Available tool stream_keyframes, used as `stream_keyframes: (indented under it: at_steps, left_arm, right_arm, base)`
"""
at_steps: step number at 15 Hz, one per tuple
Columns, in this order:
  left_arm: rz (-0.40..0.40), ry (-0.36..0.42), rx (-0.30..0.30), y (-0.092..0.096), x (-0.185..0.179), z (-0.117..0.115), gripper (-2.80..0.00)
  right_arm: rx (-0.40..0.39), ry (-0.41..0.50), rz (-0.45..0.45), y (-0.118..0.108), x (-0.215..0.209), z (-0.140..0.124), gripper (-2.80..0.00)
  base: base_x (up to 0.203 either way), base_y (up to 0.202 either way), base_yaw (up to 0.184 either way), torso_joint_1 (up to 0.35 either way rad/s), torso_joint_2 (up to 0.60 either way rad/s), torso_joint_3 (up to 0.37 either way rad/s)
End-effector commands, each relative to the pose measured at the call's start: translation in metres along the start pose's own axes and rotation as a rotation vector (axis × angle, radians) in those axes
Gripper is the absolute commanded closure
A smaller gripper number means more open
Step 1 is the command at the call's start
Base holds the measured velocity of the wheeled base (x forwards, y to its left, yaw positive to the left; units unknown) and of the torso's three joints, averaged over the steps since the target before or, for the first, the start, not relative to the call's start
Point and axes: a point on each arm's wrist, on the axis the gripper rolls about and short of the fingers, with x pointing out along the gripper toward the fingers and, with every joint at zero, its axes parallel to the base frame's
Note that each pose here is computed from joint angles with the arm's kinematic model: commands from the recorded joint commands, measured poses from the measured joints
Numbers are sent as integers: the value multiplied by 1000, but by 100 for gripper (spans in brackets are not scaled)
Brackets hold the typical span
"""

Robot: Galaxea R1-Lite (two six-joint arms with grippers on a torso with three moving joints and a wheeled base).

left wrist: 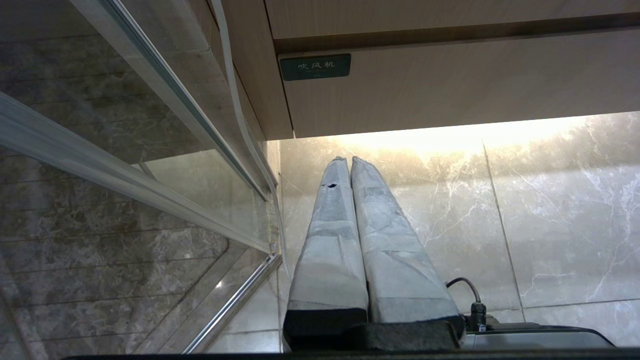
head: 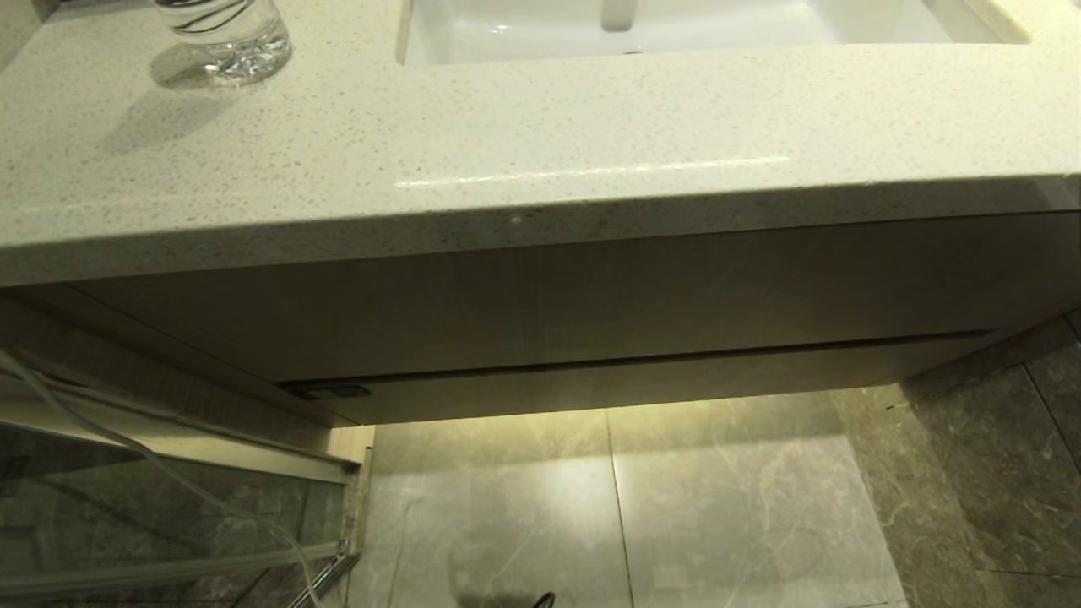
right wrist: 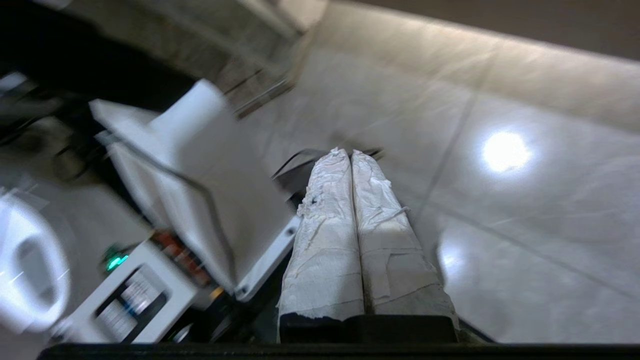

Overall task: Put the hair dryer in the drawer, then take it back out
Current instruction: Pull open the drawer

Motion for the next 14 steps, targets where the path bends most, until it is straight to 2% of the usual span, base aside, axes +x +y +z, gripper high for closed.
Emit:
stream_keyframes:
  at_steps: [1, 7, 8, 9, 10, 12, 14]
  left_arm:
    - [0, 0, 0, 0, 0, 0, 0]
    - [1, 0, 0, 0, 0, 0, 0]
    - [0, 0, 0, 0, 0, 0, 0]
    - [0, 0, 0, 0, 0, 0, 0]
    - [0, 0, 0, 0, 0, 0, 0]
    - [1, 0, 0, 0, 0, 0, 0]
    - [0, 0, 0, 0, 0, 0, 0]
  right_arm:
    - [36, 142, 143, -16, 19, 24, 0]
    - [111, 381, 342, -50, 62, 63, 0]
    - [100, 421, 378, -54, 70, 70, 0]
    - [53, 459, 388, -57, 77, 74, 0]
    - [-39, 484, 362, -59, 80, 75, 0]
    - [-143, 515, 382, -63, 88, 74, 0]
    - [-178, 515, 384, -63, 88, 72, 0]
  base:
    - [0, 0, 0, 0, 0, 0]
    - [0, 0, 0, 0, 0, 0]
    - [0, 0, 0, 0, 0, 0]
    - [0, 0, 0, 0, 0, 0]
    - [0, 0, 0, 0, 0, 0]
    - [0, 0, 0, 0, 0, 0]
    - [0, 0, 0, 0, 0, 0]
